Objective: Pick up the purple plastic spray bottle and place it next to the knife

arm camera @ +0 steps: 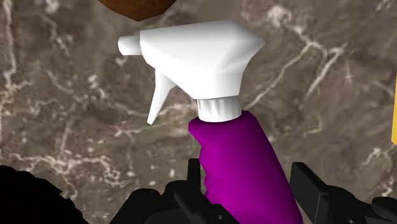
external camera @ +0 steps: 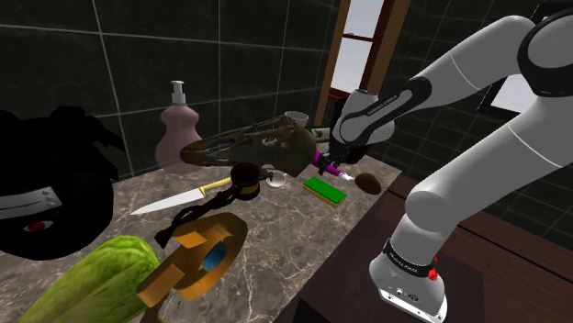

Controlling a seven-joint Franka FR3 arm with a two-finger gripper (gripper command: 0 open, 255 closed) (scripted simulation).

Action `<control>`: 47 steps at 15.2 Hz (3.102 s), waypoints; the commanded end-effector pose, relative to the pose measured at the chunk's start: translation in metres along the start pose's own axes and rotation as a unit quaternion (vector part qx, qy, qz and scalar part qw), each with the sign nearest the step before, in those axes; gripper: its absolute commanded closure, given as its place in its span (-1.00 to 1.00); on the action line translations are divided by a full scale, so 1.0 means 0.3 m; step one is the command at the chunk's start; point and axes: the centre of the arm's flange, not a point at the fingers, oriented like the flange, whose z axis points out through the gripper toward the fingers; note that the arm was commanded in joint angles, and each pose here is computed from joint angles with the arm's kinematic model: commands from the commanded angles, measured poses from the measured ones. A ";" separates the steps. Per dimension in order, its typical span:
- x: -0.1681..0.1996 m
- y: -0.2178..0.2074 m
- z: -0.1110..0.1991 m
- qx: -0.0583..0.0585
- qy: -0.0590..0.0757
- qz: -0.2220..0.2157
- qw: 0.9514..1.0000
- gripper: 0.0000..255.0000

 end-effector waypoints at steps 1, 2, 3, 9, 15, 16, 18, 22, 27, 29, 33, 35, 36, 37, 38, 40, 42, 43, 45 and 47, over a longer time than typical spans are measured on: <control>-0.001 0.003 0.001 0.000 -0.001 0.001 1.000 1.00; -0.002 0.003 0.002 0.000 -0.001 0.001 1.000 1.00; -0.001 0.002 0.004 0.000 -0.001 0.001 1.000 1.00; 0.018 0.001 -0.100 0.000 -0.001 0.001 1.000 1.00; 0.036 0.000 -0.204 0.000 -0.001 0.001 1.000 1.00; 0.040 0.000 -0.221 0.000 -0.001 0.001 1.000 1.00; 0.046 -0.001 -0.256 0.000 -0.001 0.001 1.000 1.00; 0.058 -0.001 -0.325 0.000 -0.001 0.001 1.000 1.00; 0.051 -0.042 -0.391 0.000 -0.001 0.001 1.000 1.00; 0.015 -0.122 -0.397 0.000 -0.001 0.001 1.000 1.00; -0.057 -0.282 -0.409 0.000 -0.001 0.001 1.000 1.00; -0.093 -0.362 -0.415 0.000 -0.001 0.001 1.000 1.00; -0.111 -0.402 -0.418 0.000 -0.001 0.001 1.000 1.00; -0.129 -0.442 -0.421 0.000 -0.001 0.001 1.000 1.00; -0.147 -0.482 -0.424 0.000 -0.001 0.001 1.000 1.00; -0.184 -0.562 -0.431 0.000 -0.001 0.001 1.000 1.00; -0.220 -0.642 -0.437 0.000 -0.001 0.001 1.000 1.00; -0.238 -0.682 -0.440 0.000 -0.001 0.001 1.000 1.00; -0.274 -0.762 -0.446 0.000 -0.001 0.001 1.000 1.00; -0.310 -0.842 -0.452 0.000 -0.001 0.001 1.000 1.00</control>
